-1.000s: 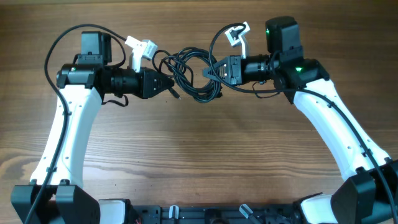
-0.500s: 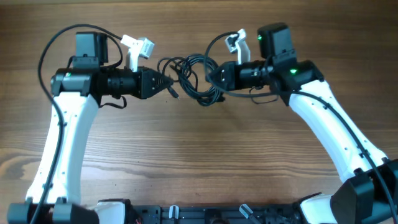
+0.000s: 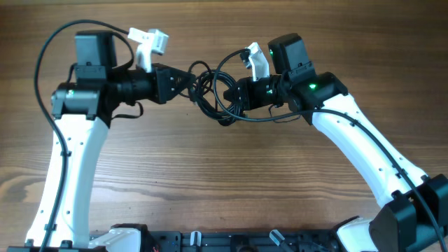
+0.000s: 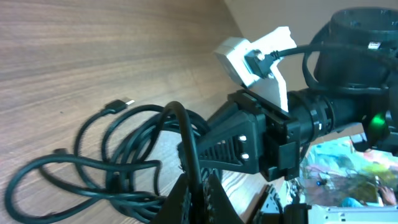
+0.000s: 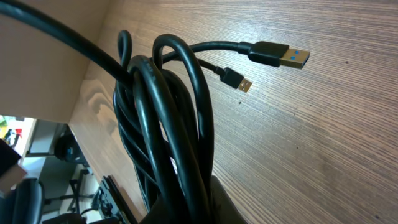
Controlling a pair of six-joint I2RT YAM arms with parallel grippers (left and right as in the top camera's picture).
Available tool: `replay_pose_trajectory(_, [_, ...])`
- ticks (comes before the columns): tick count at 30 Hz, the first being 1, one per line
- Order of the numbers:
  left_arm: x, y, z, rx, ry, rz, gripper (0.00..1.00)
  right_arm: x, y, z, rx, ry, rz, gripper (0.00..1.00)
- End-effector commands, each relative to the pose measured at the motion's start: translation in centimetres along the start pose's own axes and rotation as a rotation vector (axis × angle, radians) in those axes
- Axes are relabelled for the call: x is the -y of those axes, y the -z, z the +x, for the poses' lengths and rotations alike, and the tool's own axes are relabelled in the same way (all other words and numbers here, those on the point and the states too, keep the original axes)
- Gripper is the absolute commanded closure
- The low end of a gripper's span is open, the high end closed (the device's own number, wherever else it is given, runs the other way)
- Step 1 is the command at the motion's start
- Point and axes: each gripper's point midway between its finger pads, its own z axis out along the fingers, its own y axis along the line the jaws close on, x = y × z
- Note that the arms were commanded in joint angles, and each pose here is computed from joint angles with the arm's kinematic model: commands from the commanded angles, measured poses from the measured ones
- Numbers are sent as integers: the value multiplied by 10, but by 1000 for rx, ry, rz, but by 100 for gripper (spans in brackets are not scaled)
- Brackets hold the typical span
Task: Untangle cables
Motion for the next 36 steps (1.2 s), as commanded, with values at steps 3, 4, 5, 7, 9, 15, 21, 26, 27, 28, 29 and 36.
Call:
replay_pose_trajectory(3, [6, -24, 7, -52, -60, -106, 94, -20, -3, -3, -15, 17, -114, 96])
replay_pose_trajectory(4, [4, -29, 9, -63, -59, -128, 92, -22, -2, -3, -17, 18, -126, 96])
replay_pose_trajectory(5, [1, -31, 10, -66, -44, -156, 83, -23, -2, -2, -19, 17, -135, 96])
replay_pose_trajectory(7, [-5, -32, 9, -63, -26, -191, 65, -23, -2, -2, -19, 13, -135, 96])
replay_pose_trajectory(9, [-5, -32, 9, -60, -27, -193, 39, -23, -1, -3, -18, 11, -135, 96])
replay_pose_trajectory(15, [-2, -30, 3, -37, -48, -188, 27, -13, 5, -10, 2, -50, -124, 96])
replay_pose_trajectory(21, [0, 10, -18, 83, -63, -272, 28, -13, 11, -12, 2, -94, -161, 95])
replay_pose_trajectory(26, [-48, 58, -8, 182, 250, -573, 34, -19, 12, -12, -6, -103, -198, 96])
replay_pose_trajectory(27, [-61, 65, 1, 184, 346, -638, 34, -21, 12, -13, -5, -100, -207, 96])
replay_pose_trajectory(28, [-69, 67, 9, 173, 394, -665, 34, -23, 13, -13, -4, -94, -218, 96])
replay_pose_trajectory(29, [-78, 65, 17, 149, 435, -679, 34, -25, 13, -14, -2, -88, -230, 96])
replay_pose_trajectory(36, [-116, 45, 42, 74, 617, -667, 34, -29, 14, -17, 5, -73, -253, 96])
